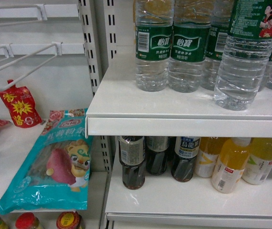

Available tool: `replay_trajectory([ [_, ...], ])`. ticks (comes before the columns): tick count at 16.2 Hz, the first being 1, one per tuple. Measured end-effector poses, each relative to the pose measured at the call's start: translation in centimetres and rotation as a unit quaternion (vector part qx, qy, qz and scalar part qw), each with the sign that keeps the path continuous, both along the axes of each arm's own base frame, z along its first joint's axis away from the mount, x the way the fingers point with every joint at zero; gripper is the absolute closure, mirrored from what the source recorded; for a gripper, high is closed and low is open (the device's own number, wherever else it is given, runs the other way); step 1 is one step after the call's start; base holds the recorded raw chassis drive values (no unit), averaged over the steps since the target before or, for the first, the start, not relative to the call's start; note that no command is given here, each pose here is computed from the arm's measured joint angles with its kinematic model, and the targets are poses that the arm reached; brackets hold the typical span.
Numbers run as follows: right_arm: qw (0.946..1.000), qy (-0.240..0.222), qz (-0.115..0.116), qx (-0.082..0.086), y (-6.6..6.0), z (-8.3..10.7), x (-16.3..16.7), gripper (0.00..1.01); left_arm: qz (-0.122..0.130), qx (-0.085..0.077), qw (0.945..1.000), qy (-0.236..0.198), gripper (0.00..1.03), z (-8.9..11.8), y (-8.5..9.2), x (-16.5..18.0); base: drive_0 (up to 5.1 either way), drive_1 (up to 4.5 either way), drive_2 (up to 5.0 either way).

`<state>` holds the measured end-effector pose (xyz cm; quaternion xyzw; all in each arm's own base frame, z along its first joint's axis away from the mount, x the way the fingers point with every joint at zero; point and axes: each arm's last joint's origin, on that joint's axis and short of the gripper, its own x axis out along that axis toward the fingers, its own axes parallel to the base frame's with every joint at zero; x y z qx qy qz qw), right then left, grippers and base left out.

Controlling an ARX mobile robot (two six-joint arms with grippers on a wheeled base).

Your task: Move water from second to third shelf

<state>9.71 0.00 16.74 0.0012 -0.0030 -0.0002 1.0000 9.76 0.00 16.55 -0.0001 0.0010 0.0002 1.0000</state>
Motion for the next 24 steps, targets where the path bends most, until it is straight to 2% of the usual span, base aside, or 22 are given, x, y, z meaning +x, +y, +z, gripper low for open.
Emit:
replay_trajectory([
  [24, 1.0, 0.001, 0.0, -0.001, 0.0, -0.03, 0.0, 0.03, 0.0, 0.0, 1.0, 0.001, 0.05, -0.03, 0.0, 0.0, 0.0, 0.0, 0.0],
])
